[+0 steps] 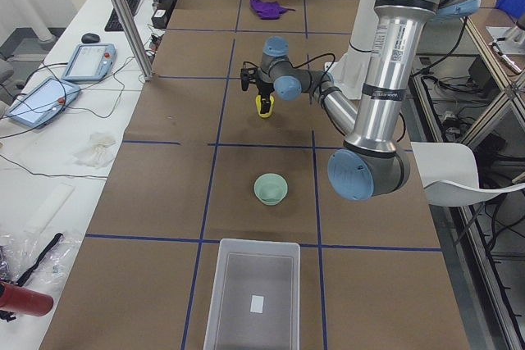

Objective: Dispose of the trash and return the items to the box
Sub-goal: 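Reach the left gripper to the yellow cup and grasp its rim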

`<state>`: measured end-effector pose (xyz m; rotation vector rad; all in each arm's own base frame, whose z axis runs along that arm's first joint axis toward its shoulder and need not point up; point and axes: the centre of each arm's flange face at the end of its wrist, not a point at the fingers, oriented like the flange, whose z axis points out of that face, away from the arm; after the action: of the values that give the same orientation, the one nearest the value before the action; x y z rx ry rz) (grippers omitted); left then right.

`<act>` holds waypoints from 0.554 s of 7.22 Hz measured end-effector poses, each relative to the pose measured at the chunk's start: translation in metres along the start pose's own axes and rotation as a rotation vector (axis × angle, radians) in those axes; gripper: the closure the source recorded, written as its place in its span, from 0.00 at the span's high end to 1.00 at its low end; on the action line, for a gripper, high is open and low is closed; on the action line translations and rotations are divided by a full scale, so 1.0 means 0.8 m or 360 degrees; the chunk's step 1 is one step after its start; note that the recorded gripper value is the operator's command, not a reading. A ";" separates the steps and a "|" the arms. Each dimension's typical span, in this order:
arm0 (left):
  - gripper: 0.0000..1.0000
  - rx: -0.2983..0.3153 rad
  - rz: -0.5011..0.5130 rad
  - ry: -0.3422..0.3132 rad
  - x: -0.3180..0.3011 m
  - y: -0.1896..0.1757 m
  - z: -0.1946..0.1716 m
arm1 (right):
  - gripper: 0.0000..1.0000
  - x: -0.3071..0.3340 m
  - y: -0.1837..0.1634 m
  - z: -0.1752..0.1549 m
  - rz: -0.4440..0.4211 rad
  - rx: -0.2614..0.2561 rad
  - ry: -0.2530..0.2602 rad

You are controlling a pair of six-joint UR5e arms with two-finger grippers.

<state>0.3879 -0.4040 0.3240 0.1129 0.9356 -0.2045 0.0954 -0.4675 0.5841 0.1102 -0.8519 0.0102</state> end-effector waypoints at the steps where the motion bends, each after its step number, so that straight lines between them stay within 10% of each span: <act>1: 0.90 -0.0001 0.0002 -0.0014 0.006 0.000 0.007 | 1.00 0.000 0.000 0.000 0.0001 -0.0001 0.0000; 4: 0.83 -0.0030 0.0018 -0.0035 0.014 0.009 0.025 | 1.00 0.001 0.000 0.000 0.0003 0.0000 0.0000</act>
<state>0.4121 -0.4025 0.3267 0.0983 0.9146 -0.1859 0.0960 -0.4671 0.5842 0.1096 -0.8519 0.0119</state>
